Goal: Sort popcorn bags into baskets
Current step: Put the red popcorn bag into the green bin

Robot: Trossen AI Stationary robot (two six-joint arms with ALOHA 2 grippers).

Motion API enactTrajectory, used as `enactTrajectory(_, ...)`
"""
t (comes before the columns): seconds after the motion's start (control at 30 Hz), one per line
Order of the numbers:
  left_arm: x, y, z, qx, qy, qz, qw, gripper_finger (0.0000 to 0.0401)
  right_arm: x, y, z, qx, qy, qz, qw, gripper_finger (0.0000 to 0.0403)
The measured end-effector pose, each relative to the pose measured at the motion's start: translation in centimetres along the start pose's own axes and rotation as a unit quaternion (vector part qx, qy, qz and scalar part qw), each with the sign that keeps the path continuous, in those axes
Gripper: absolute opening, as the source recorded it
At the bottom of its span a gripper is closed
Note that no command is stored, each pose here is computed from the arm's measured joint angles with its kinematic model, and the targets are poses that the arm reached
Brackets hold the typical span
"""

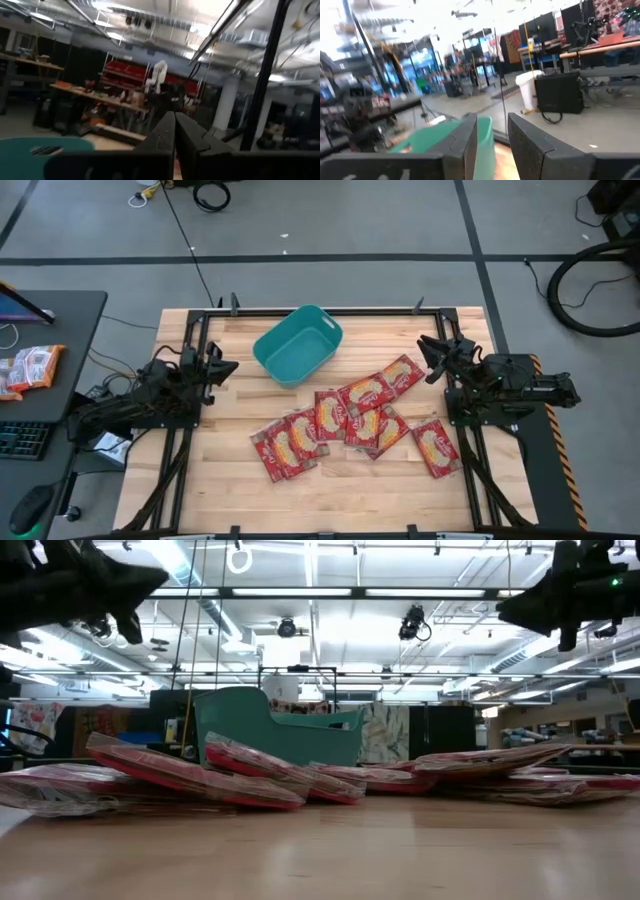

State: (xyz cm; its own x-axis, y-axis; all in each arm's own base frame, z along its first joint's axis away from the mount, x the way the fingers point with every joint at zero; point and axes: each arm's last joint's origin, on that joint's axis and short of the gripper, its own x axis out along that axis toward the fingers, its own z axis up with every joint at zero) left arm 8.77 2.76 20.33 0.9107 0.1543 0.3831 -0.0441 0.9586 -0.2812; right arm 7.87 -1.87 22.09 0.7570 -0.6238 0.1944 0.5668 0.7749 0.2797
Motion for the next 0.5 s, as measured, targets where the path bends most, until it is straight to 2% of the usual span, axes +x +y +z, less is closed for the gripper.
enactTrajectory(0.2, -0.1, -0.5, 1.1, -0.054, -0.05, -0.027, 0.997, 0.0009, 0.0, 0.3, 0.8, 0.028, -0.032, 0.046, 0.998, 0.0114)
enactTrajectory(0.37, 0.0, -0.6, 1.2, -0.054, -0.045, -0.037, 0.997, 0.0009, -0.1, 0.6, 1.2, 0.053, -0.043, 0.094, 0.993, 0.0114)
enactTrajectory(0.5, 0.1, -0.6, 1.0, -0.063, -0.022, -0.058, 0.996, 0.0009, 0.1, 0.8, 1.0, 0.089, -0.031, 0.104, 0.99, 0.0114)
